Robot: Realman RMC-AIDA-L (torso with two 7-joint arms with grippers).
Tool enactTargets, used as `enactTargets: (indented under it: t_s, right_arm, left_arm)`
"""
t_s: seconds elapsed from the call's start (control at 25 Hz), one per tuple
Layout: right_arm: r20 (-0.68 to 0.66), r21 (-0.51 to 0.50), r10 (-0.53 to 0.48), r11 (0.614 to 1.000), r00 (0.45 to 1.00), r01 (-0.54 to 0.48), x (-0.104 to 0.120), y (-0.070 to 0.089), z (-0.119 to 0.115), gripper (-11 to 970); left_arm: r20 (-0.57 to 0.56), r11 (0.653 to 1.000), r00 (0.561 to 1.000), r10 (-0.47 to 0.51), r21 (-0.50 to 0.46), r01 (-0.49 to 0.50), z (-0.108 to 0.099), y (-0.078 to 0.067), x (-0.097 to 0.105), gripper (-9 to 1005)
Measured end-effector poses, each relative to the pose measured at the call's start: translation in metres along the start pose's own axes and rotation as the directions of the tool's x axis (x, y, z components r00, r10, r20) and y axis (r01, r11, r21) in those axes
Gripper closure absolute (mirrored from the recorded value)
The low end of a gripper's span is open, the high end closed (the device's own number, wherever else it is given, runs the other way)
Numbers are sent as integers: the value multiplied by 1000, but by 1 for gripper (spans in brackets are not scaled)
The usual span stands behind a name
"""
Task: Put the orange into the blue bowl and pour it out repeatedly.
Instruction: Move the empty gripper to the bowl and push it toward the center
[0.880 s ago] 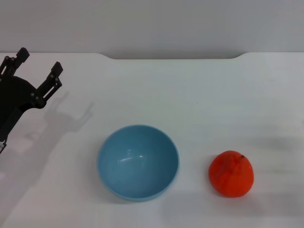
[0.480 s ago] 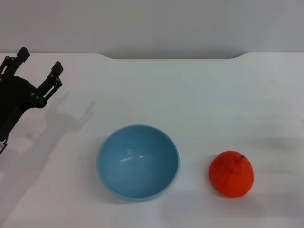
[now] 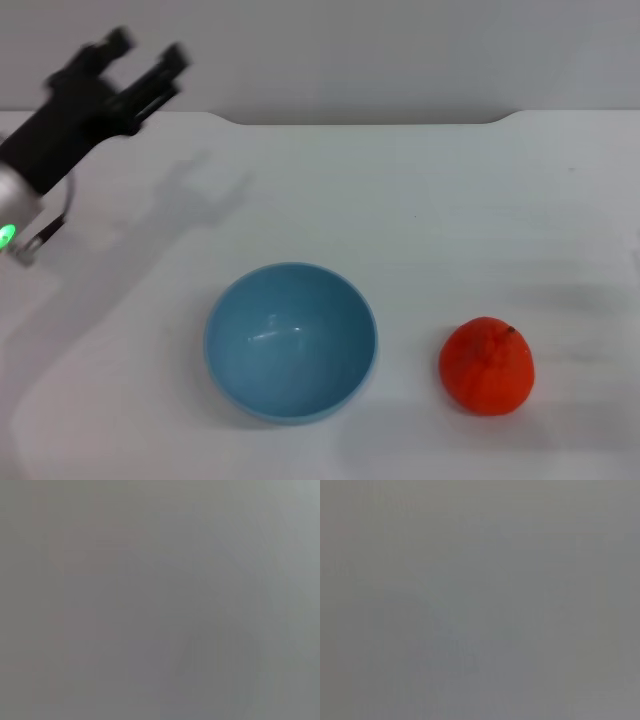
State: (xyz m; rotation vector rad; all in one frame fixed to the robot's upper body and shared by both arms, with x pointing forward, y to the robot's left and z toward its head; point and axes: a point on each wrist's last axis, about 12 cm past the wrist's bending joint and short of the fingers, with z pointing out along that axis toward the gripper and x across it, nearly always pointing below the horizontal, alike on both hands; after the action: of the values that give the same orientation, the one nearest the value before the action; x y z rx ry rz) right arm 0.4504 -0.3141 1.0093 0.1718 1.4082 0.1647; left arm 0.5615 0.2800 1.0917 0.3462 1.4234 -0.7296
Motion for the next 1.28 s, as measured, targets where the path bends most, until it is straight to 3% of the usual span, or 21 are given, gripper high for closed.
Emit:
enactTargets:
  t_s: [0.12,0.32,0.36,0.4,0.44,0.48,0.52,0.76,0.96,1.2,1.28]
  right_arm:
    - [-1,-1,0,1000,1000,0,0,0,0,396]
    - [-2,0,0,1000,1000,0,0,0,0,400]
    - [-1,-1,-1,1000,1000,1,0,0,0,400]
    - [1,-5,-3,1000,1000,3,0,0,1,401]
    - [2,-7,-4,1000,1000,4,-1,0,2,402]
    - [5,-9,-6,1000,1000,6,-1,0,3,402]
    - [5,-9,-6,1000,1000,6,-1,0,3,403]
    - [22,-18,-18,1000,1000,19,-4,-1,8,408]
    - [31,-28,-18,999,999,19,-5,1,13,411]
    - [40,-34,-17,999,999,18,-6,3,18,415]
    - [42,-35,-17,999,999,19,-7,3,19,417]
  left_arm:
    - [-159,995,987,-28,88,42,37,-5,-24,196]
    - [-345,983,938,27,177,37,66,-25,-65,199]
    - [-392,983,920,28,179,46,68,-29,-71,199]
    - [-493,984,869,47,171,44,71,-40,-91,199]
    - [-493,984,869,47,171,44,71,-40,-91,198]
    - [-564,987,823,68,157,26,71,-50,-107,198]
    - [-564,987,823,68,157,26,71,-50,-107,198]
    - [-762,994,638,111,87,-68,54,-81,-142,199]
    - [-855,996,510,93,79,-48,43,-97,-138,199]
    - [-935,997,345,79,76,-24,46,-103,-99,200]
    - [-944,997,321,72,67,-28,50,-103,-91,200]
